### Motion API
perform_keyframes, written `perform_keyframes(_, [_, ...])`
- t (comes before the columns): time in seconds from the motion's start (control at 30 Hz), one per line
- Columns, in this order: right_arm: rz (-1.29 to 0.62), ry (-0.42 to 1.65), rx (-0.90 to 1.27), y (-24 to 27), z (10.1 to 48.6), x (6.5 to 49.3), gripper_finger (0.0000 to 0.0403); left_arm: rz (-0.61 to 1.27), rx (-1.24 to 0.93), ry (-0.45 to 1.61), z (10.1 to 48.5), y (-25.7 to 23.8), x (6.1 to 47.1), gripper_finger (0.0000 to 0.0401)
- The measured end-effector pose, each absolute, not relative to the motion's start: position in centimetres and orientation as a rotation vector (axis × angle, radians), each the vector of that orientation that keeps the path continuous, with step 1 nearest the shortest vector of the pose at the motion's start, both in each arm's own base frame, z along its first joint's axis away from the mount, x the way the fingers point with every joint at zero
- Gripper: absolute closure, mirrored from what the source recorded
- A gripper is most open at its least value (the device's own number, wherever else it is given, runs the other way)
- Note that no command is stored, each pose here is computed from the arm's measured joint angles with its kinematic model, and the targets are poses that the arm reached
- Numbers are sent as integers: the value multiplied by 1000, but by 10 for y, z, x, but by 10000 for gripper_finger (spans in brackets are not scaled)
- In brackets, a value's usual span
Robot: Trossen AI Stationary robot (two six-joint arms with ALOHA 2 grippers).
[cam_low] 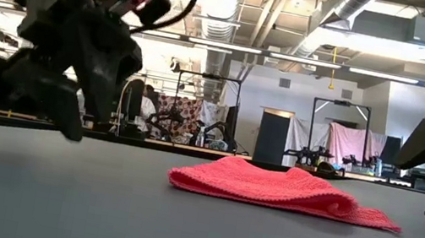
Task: Roll towel
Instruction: Roll the pink microfiber towel
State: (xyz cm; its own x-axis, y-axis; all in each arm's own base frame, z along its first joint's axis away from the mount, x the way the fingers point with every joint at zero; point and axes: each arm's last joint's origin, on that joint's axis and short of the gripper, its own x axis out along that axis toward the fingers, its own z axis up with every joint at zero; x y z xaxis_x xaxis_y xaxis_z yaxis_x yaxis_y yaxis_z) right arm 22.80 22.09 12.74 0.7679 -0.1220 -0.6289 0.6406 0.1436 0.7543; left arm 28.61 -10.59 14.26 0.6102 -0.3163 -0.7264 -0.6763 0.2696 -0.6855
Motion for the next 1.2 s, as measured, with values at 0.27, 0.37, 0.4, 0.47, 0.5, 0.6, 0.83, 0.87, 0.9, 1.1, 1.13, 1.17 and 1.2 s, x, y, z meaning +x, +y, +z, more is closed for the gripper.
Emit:
perform_keyframes(0.27, [-573,474,1331,222,128,228,189,257,-1356,857,143,-110,294,278])
perform_keyframes(0.37, [-562,476,1322,222,128,229,189,186,-1356,756,151,-111,300,278])
perform_keyframes(0.4, [-559,479,1319,222,128,229,189,171,-1360,733,153,-112,302,278])
perform_keyframes(0.47, [-556,497,1320,223,128,229,189,145,-1373,708,155,-112,304,277])
perform_keyframes(0.5, [-557,503,1318,223,128,228,189,143,-1383,706,156,-113,304,275])
perform_keyframes(0.6, [-571,506,1321,222,126,228,189,158,-1408,723,155,-113,303,269])
perform_keyframes(0.83, [-644,510,1326,217,122,225,189,241,-1538,725,153,-110,303,264])
perform_keyframes(0.87, [-647,508,1326,216,122,225,189,237,-1541,720,153,-110,303,264])
perform_keyframes(0.9, [-649,507,1326,216,122,226,189,236,-1543,714,154,-110,304,264])
perform_keyframes(1.1, [-660,489,1320,209,123,234,189,241,-1531,709,153,-109,304,263])
perform_keyframes(1.13, [-654,486,1321,208,123,235,189,240,-1528,708,153,-109,304,263])
perform_keyframes(1.17, [-649,483,1319,207,124,237,189,240,-1528,708,154,-109,304,263])
perform_keyframes(1.2, [-643,480,1319,207,124,238,189,241,-1527,707,153,-109,304,263])
